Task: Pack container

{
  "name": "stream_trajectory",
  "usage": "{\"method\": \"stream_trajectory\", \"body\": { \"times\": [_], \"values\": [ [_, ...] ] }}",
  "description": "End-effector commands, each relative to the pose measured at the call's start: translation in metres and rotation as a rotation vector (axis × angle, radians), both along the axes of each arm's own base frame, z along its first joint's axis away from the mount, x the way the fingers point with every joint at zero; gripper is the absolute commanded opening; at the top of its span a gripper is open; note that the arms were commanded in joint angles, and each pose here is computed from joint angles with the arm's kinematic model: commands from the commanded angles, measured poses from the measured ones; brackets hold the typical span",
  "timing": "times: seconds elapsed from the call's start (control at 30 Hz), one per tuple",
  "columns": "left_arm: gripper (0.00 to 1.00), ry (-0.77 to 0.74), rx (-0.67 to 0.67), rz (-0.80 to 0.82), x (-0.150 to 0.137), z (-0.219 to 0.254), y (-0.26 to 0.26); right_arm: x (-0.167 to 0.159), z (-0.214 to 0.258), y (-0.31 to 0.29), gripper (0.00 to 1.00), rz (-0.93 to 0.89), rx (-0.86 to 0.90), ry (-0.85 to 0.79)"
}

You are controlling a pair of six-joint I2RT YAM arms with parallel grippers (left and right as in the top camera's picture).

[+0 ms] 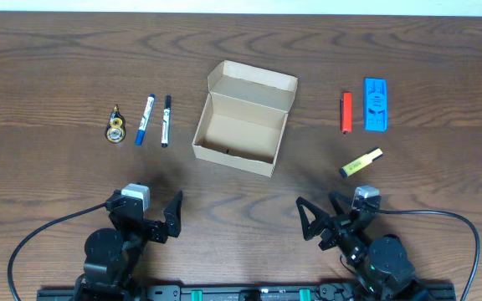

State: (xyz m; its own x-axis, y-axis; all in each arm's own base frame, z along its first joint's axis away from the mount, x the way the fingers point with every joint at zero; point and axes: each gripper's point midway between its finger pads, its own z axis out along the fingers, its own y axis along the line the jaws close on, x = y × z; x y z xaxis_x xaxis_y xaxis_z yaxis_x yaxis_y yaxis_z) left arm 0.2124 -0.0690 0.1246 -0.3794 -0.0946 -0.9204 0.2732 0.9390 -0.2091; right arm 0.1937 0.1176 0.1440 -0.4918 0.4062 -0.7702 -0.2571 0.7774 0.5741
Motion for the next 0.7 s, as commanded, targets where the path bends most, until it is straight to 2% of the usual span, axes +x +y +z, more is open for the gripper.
{"method": "stream_trajectory", "body": {
  "times": [0.0, 0.27, 0.5, 0.67],
  "values": [
    [0.95, 0.008, 0.014, -0.012, 0.0, -0.008, -0.001, 0.007, -0.004, -0.009, 0.99, -0.028, -0.088, -0.01],
    [0.95, 0.009, 0.014, -0.012, 0.0, -0.008, -0.001, 0.032, -0.001, -0.029, 0.99, -0.106, -0.273, 0.052],
    [0.95, 0.008, 0.014, -0.012, 0.0, -0.008, -0.001, 0.076, 0.012, -0.034, 0.99, -0.099, -0.366, 0.152],
    [0.95, 0.009, 0.014, -0.012, 0.0, -0.008, -0.001, 0.114, 0.014, -0.012, 0.91, -0.043, -0.386, 0.245]
  ]
}}
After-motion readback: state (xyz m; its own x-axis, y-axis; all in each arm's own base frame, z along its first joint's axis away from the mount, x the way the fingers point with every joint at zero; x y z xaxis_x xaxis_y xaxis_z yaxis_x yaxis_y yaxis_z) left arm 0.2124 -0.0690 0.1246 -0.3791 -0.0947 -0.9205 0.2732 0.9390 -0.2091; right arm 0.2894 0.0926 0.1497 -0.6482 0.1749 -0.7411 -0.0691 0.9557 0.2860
